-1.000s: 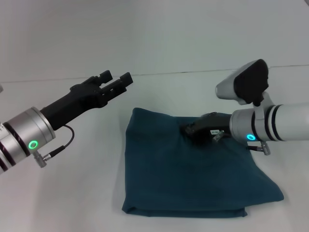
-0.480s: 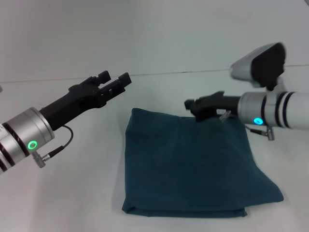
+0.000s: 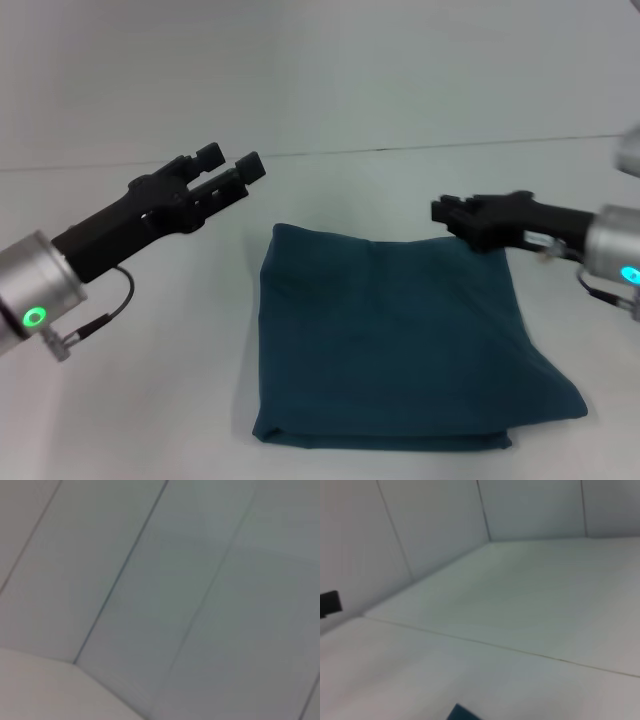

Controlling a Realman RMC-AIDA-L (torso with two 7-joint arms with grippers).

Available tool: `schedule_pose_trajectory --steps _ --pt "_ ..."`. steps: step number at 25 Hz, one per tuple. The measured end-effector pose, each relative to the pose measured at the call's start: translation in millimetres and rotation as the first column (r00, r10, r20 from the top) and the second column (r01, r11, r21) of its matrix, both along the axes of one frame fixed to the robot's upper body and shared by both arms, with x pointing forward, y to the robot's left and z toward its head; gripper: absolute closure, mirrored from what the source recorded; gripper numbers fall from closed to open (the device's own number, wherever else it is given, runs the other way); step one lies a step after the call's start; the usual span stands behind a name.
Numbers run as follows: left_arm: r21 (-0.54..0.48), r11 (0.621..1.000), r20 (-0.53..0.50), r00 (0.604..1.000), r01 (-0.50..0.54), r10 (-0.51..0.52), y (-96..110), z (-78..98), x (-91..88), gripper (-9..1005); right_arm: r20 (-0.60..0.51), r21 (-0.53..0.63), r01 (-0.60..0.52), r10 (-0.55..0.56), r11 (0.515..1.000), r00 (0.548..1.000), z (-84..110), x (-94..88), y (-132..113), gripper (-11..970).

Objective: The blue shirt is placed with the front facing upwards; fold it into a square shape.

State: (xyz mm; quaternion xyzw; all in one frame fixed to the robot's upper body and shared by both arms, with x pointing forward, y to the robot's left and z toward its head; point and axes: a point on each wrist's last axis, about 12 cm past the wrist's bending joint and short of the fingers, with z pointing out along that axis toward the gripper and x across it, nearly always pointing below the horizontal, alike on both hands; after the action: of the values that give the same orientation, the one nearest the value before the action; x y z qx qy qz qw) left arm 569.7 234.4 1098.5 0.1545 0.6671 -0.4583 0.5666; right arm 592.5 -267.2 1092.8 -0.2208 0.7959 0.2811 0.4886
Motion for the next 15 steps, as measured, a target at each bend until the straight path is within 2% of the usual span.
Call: schedule_pose_trajectory --steps 4,11,15 --pt "0.009 0.998 0.024 0.998 0.055 -0.055 7 3.7 -12.0 140 0.046 0.068 -0.068 0.065 0.995 0.997 -3.4 -30.8 -20 947" --pt "0.100 0.970 0.025 0.974 0.220 -0.223 6 0.3 -33.5 120 0.139 0.140 -0.179 0.159 0.974 0.977 -6.7 -85.8 -48 670" --pt "0.127 0.951 -0.002 0.959 0.282 -0.284 4 -3.7 -40.3 117 0.155 0.158 -0.240 0.216 0.958 0.964 -3.1 -105.2 -56 513"
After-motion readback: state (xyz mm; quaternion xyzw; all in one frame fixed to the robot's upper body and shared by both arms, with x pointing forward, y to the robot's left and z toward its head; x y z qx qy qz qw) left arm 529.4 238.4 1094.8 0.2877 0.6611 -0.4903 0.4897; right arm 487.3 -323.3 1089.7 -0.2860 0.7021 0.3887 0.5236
